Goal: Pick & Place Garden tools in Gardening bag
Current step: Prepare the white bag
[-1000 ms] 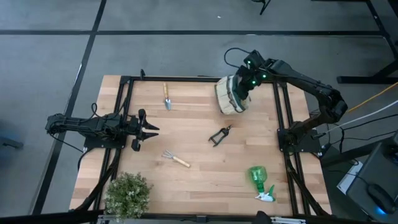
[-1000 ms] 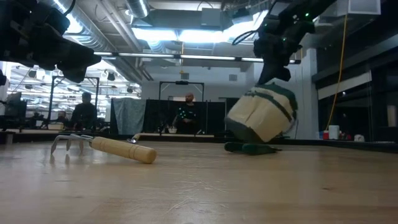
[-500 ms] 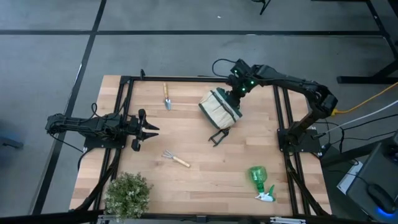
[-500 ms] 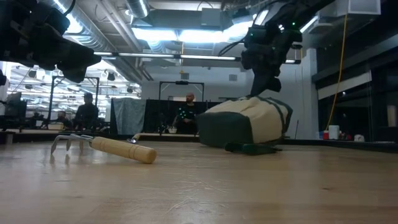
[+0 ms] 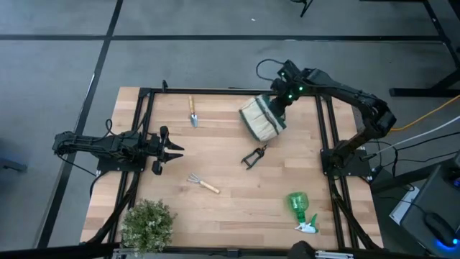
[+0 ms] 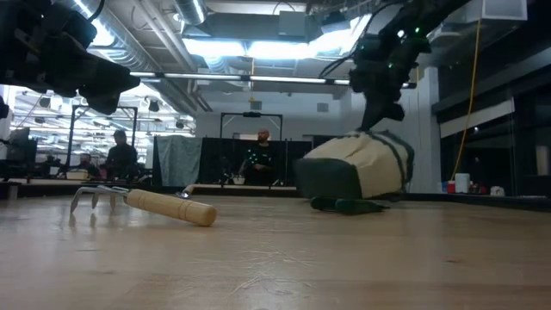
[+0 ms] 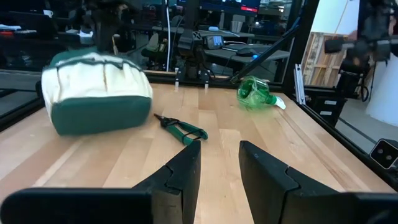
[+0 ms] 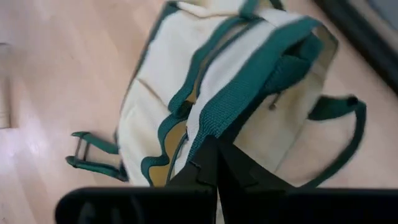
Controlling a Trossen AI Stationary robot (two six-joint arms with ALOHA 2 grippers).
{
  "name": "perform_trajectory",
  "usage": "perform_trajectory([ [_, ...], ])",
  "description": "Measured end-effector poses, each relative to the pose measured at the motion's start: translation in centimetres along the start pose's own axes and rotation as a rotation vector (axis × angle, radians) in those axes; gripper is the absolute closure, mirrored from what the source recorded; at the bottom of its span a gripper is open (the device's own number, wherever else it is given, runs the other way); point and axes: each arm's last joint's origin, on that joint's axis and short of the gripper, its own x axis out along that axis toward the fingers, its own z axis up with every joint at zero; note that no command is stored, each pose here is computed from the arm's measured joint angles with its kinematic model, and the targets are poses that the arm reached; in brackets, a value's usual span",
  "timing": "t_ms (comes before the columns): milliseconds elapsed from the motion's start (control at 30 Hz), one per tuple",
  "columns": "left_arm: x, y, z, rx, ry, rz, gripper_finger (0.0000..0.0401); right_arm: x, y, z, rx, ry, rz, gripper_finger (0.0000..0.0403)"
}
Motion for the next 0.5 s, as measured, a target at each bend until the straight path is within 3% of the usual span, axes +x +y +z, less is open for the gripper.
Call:
perform_trajectory([
  [167, 0.0, 0.0, 0.0, 0.000, 0.000, 0.000, 0.0295, -4.1, 0.6, 1.2, -0.050, -0.023, -0.160, 0.0403],
  [267, 0.0, 0.0, 0.0, 0.000, 0.000, 0.000, 0.0295, -5.4, 2.0, 2.0, -0.096, -0.057, -0.195, 0.0403],
  [367, 0.0, 0.0, 0.0, 0.000, 0.000, 0.000, 0.0295, -4.7, 3.5, 2.1, -0.156, -0.041, -0.237, 0.0403],
  [500, 0.0, 0.0, 0.0, 0.000, 0.000, 0.000, 0.0295, -1.2, 4.9, 1.6, -0.221, 0.070, -0.276, 0.0403],
])
